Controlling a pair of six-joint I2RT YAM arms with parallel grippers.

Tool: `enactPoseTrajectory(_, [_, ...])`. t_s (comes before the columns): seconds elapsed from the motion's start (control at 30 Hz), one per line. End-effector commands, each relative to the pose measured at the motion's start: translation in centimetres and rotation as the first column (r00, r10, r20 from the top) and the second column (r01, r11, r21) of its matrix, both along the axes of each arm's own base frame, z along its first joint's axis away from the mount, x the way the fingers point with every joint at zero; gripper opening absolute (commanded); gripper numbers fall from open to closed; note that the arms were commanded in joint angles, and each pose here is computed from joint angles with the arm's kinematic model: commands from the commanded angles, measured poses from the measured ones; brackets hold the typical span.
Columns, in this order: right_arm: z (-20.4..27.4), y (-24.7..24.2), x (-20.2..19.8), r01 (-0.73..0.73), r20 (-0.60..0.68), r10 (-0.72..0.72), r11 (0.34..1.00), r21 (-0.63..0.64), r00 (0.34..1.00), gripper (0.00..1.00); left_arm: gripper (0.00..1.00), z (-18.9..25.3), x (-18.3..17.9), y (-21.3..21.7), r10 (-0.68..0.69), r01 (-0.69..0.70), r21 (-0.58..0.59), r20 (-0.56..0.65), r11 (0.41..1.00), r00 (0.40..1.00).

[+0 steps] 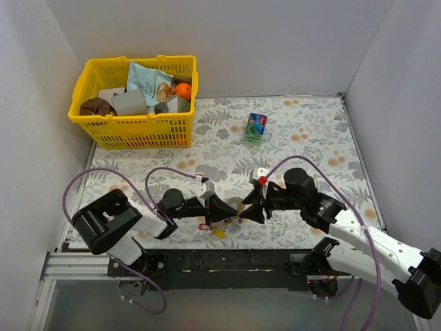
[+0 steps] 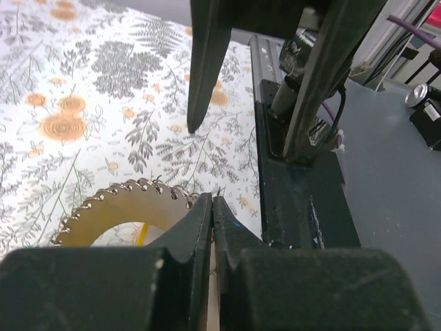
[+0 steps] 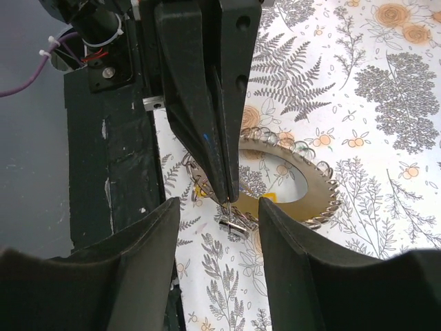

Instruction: Put the keys on the keyring

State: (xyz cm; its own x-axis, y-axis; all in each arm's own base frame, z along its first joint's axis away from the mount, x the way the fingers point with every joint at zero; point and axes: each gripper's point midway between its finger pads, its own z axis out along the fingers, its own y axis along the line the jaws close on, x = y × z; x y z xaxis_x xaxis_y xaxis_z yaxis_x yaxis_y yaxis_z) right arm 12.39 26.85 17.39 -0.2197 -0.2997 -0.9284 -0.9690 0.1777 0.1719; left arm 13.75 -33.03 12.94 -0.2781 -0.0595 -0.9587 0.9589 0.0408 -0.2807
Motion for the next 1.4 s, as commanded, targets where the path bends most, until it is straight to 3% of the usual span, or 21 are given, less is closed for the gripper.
enactPoseTrajectory(0.0, [2.8, 1.0, 0.1, -0.045, 0.05, 0.041, 0.996, 0.074, 0.998, 0.56, 0.0, 12.6, -0.6, 0.9, 0.093, 0.06, -0.387, 0.365, 0.92, 0.926])
enactPoseTrajectory(0.23, [4.3, 1.2, 0.5, -0.031, 0.066, 0.024, 0.994, 0.101, 0.998, 0.51, 0.0, 13.1, 0.1, 0.4, 0.102, 0.045, -0.324, 0.424, 0.945, 0.9])
enactPoseTrajectory(0.73, [7.5, -0.6, 1.6, 0.092, 0.172, -0.133, 0.97, 0.227, 0.976, 0.56, 0.0, 13.2, -0.8, 1.0, 0.091, 0.073, -0.331, 0.455, 0.941, 0.886])
enactPoseTrajectory(0.9, [6.9, -0.4, 1.0, 0.053, 0.164, -0.089, 0.976, 0.212, 0.982, 0.55, 0.0, 13.6, -1.1, 1.0, 0.082, 0.091, -0.333, 0.471, 0.939, 0.878])
enactPoseTrajectory(1.37, [5.6, 0.5, -1.1, -0.079, 0.116, 0.057, 0.977, 0.197, 0.992, 0.36, 0.0, 14.6, -1.1, 1.3, 0.102, 0.077, -0.336, 0.482, 0.939, 0.87])
